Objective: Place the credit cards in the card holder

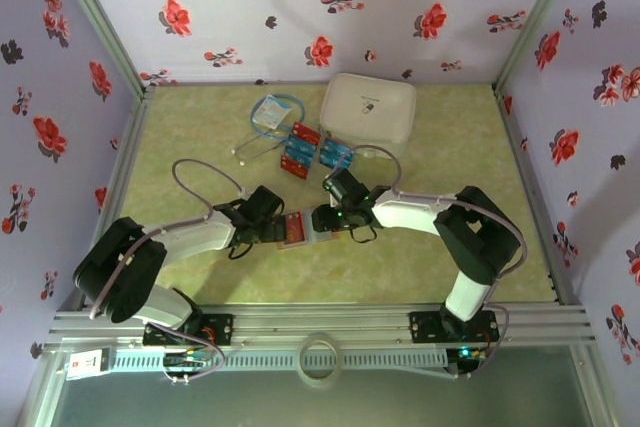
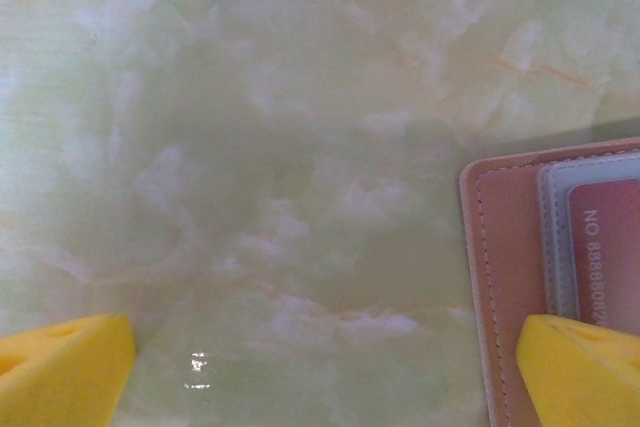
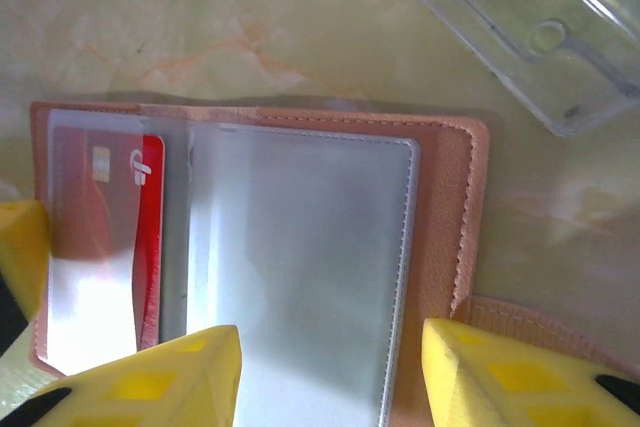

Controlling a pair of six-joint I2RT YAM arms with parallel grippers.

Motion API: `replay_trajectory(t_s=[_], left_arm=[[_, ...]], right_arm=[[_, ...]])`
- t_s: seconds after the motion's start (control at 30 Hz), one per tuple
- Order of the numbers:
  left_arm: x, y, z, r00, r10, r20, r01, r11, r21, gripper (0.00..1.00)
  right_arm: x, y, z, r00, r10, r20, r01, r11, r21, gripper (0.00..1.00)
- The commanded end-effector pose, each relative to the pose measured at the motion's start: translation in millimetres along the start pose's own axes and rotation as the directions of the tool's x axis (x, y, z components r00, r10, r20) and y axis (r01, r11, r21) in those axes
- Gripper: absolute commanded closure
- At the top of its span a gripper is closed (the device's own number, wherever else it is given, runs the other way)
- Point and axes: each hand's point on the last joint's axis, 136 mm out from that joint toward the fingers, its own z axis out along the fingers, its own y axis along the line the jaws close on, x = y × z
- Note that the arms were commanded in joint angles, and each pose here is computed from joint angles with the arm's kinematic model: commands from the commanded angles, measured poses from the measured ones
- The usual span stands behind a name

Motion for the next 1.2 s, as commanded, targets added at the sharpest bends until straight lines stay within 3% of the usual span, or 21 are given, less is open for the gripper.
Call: replay_trajectory(t_s=[0.0, 0.63, 0.9, 1.17], left_arm=[[12.2, 8.1, 8.8, 0.999, 0.033, -0.025, -0.034, 0.999, -0.039, 0.00], [8.4, 8.5, 3.4, 1.000, 0.015, -0.003, -0.015, 0.999, -0.030, 0.00], [-6.5, 31.7, -20.7, 0.984, -0.148, 0.102, 0.149, 0.989, -0.002, 0.00], [-13.3, 48.9, -33.9, 0.966, -0.224, 0.130, 0.227, 0.974, -0.004, 0.00]], right_arm=[[5.8, 17.2, 8.0, 0.999, 0.026, -0.027, -0.028, 0.996, -0.086, 0.50], [-10.8, 70.3, -3.6, 0.994, 0.106, -0.019, -0.107, 0.941, -0.322, 0.52], [-9.6, 86.3, 1.7, 0.994, 0.108, -0.028, -0.110, 0.928, -0.355, 0.52], [-6.6, 101.7, 13.6, 0.996, 0.085, -0.041, -0.094, 0.931, -0.353, 0.53]])
